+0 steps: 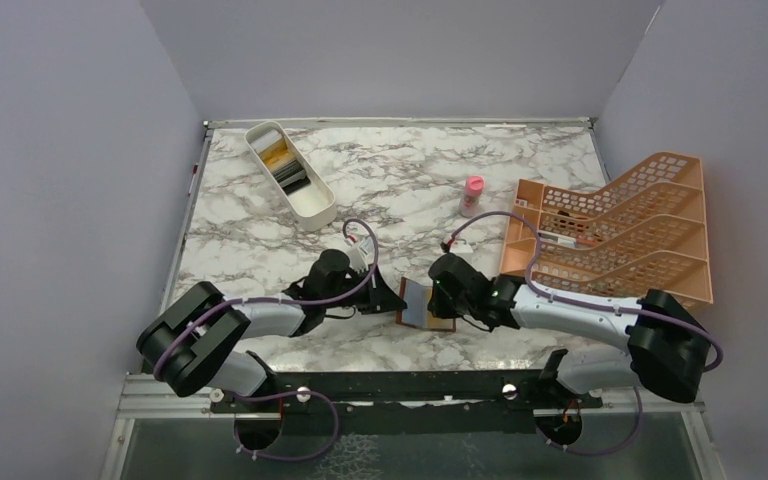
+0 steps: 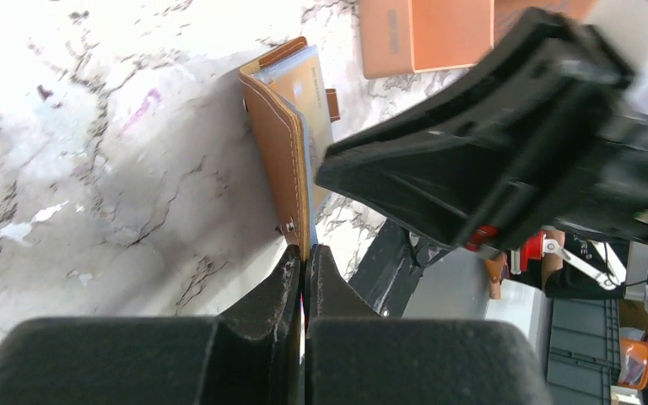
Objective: Put the credit cards into the card holder
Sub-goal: Turn over the card slot in the card holder, then pick up the credit card from the storage box.
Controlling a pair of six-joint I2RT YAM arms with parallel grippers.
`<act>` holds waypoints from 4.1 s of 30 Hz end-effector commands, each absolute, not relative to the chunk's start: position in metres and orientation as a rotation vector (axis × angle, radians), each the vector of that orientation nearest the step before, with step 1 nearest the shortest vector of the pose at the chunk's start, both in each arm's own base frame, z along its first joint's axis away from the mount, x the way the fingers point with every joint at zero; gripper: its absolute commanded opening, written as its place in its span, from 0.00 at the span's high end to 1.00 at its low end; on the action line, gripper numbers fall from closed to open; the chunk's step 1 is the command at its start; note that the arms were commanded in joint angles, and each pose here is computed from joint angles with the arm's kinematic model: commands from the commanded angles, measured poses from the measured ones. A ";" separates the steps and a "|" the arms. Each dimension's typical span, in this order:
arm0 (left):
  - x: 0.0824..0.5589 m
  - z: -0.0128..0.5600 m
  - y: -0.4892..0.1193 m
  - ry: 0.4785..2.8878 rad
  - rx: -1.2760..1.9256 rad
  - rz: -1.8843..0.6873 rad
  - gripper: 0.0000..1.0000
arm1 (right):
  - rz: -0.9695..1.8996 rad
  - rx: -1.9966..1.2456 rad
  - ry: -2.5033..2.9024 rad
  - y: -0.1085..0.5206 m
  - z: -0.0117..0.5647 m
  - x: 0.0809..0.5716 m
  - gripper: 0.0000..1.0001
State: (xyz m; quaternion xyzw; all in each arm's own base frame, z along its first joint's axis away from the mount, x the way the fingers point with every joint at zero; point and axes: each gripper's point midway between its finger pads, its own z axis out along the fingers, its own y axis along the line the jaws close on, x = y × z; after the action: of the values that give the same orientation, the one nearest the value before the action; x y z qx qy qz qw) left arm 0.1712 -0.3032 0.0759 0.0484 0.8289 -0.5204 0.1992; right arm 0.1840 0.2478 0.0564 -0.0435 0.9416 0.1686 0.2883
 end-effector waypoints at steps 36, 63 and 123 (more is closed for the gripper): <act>0.211 0.119 -0.278 2.445 0.455 -0.877 1.00 | 0.440 -0.115 2.408 0.234 0.074 0.200 0.75; 0.233 0.104 -0.288 2.581 0.539 -0.509 1.00 | 0.531 0.031 2.246 0.234 0.093 0.224 0.74; 0.586 0.173 0.001 2.032 0.810 0.403 0.43 | 0.650 -0.194 2.255 0.234 0.137 0.192 0.63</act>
State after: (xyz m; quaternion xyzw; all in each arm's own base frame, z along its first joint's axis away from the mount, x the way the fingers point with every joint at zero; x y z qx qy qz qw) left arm 0.5623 -0.0155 0.1872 0.2961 0.8226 0.1504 0.4617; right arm 0.1866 0.2336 0.1339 -0.0910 0.8862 0.2574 0.3743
